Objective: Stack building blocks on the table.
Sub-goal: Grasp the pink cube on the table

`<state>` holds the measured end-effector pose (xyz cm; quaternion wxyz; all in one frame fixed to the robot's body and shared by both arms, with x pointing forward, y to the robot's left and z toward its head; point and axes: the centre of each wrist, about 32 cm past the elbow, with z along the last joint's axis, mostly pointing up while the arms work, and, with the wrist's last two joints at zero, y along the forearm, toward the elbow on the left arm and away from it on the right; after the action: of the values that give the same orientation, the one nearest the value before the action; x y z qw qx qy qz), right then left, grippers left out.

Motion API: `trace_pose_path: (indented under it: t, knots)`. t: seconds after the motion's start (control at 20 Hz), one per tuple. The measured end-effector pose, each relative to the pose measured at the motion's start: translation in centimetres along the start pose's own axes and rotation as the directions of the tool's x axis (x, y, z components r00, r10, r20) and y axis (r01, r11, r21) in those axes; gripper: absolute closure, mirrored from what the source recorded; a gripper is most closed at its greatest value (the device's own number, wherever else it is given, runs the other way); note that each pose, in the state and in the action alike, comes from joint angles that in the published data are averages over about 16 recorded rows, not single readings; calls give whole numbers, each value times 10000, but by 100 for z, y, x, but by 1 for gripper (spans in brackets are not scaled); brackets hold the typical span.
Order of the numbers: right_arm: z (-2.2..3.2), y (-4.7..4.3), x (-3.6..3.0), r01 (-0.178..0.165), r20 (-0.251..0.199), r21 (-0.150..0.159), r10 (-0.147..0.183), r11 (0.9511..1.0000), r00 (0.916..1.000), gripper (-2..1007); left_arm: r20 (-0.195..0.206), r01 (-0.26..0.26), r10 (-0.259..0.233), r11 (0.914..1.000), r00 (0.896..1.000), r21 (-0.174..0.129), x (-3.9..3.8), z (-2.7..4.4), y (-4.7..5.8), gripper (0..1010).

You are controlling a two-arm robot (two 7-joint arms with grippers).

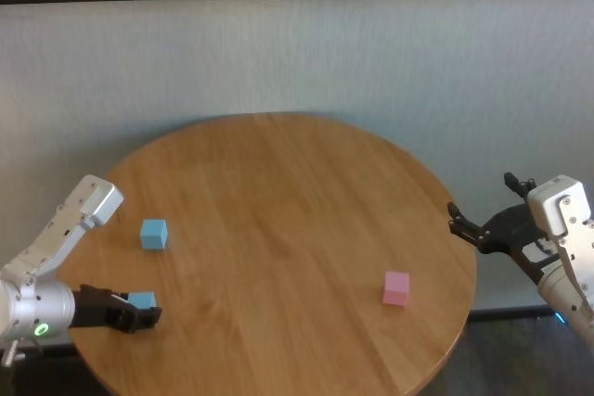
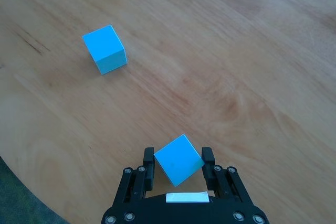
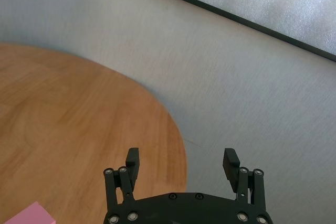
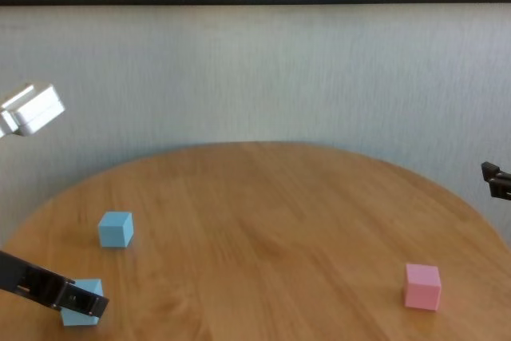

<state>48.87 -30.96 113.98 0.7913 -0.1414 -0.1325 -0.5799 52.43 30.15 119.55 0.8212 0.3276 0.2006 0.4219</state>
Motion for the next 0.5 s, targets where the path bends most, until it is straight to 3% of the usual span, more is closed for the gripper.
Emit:
trace_pose_path:
  t: [0.5]
  knots:
    - [0, 0, 0, 0, 0, 0, 0, 10000, 10000, 0, 455, 198, -178, 9989, 9988, -429, -8, 36, -11, 450]
